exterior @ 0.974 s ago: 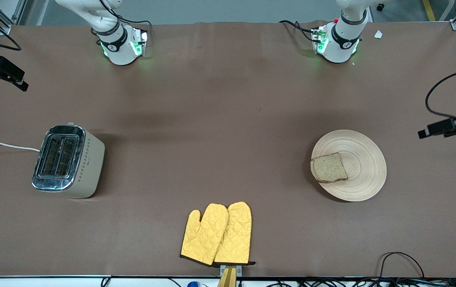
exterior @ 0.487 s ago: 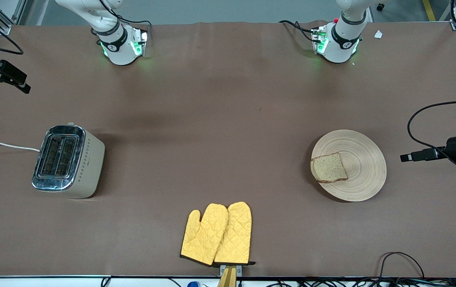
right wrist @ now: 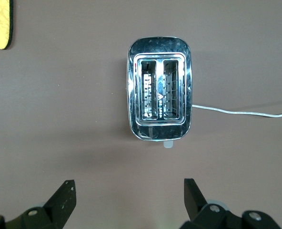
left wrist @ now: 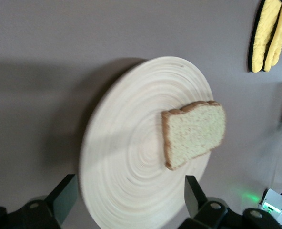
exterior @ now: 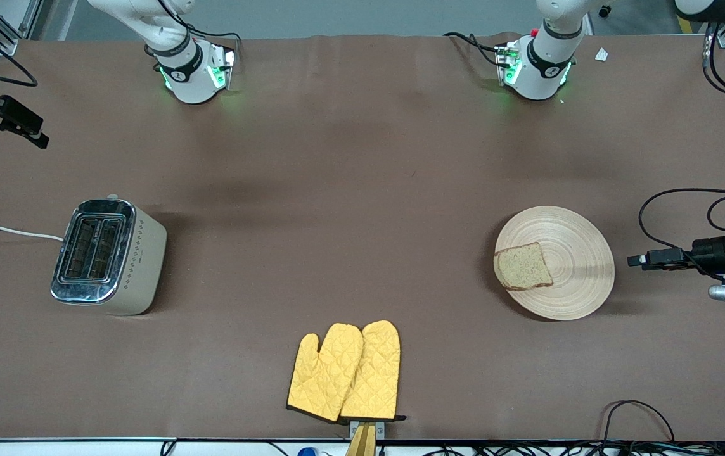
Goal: Move plate and put bread in toaster
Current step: 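Move the left gripper to the wooden plate rim and grip it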
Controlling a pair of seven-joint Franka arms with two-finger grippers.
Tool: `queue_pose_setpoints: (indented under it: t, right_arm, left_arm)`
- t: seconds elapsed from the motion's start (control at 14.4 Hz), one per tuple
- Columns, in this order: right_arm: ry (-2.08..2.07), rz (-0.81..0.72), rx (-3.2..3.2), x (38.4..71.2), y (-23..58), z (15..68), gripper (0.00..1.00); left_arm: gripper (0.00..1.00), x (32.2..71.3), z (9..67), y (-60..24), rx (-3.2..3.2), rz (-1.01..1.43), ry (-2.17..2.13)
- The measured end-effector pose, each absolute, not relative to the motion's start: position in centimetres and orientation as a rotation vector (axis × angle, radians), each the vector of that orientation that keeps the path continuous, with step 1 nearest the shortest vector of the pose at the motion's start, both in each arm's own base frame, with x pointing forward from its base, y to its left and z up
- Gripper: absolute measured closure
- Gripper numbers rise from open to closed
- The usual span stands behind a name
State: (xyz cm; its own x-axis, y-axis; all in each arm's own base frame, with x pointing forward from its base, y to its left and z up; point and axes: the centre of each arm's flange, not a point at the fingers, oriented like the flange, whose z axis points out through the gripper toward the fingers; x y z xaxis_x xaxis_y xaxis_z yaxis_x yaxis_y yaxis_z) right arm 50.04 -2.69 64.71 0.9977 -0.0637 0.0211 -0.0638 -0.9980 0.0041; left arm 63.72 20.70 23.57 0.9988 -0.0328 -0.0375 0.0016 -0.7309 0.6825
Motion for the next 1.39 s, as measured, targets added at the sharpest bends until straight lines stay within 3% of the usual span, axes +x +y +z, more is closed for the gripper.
queue_pose_setpoints:
  t: [0.07,0.21,0.63,0.7,0.83,0.9,1.25,1.39]
  right_arm:
    - [-0.099,0.033,3.135,50.0,-2.6,64.7,0.0]
    - [-0.096,0.033,3.135,50.0,-2.5,64.7,0.0]
    - [-0.094,0.032,3.135,50.0,-2.5,64.7,0.0]
    - [-0.094,0.032,3.135,50.0,-2.5,64.7,0.0]
    - [-0.093,0.032,3.135,50.0,-2.5,64.7,0.0]
    - [-0.093,0.032,3.135,50.0,-2.5,64.7,0.0]
    - [-0.093,0.031,3.135,50.0,-2.4,64.7,0.0]
    - [-0.093,0.031,3.135,50.0,-2.4,64.7,0.0]
  left_arm:
    - [0.03,63.5,22.2,21.2,2.37,-0.04,-0.042]
    - [0.15,63.0,20.3,21.8,2.346,-0.025,-0.082]
    - [0.31,61.8,16.2,22.4,2.306,-0.038,-0.116]
    - [0.41,61.8,15.9,22.3,2.303,-0.042,-0.116]
    - [0.44,61.7,15.5,22.1,2.298,-0.048,-0.115]
    - [0.51,61.7,15.3,22.1,2.296,-0.049,-0.116]
    - [0.61,61.8,14.8,21.5,2.285,-0.057,-0.121]
    - [0.74,61.8,14.7,21.3,2.282,-0.059,-0.123]
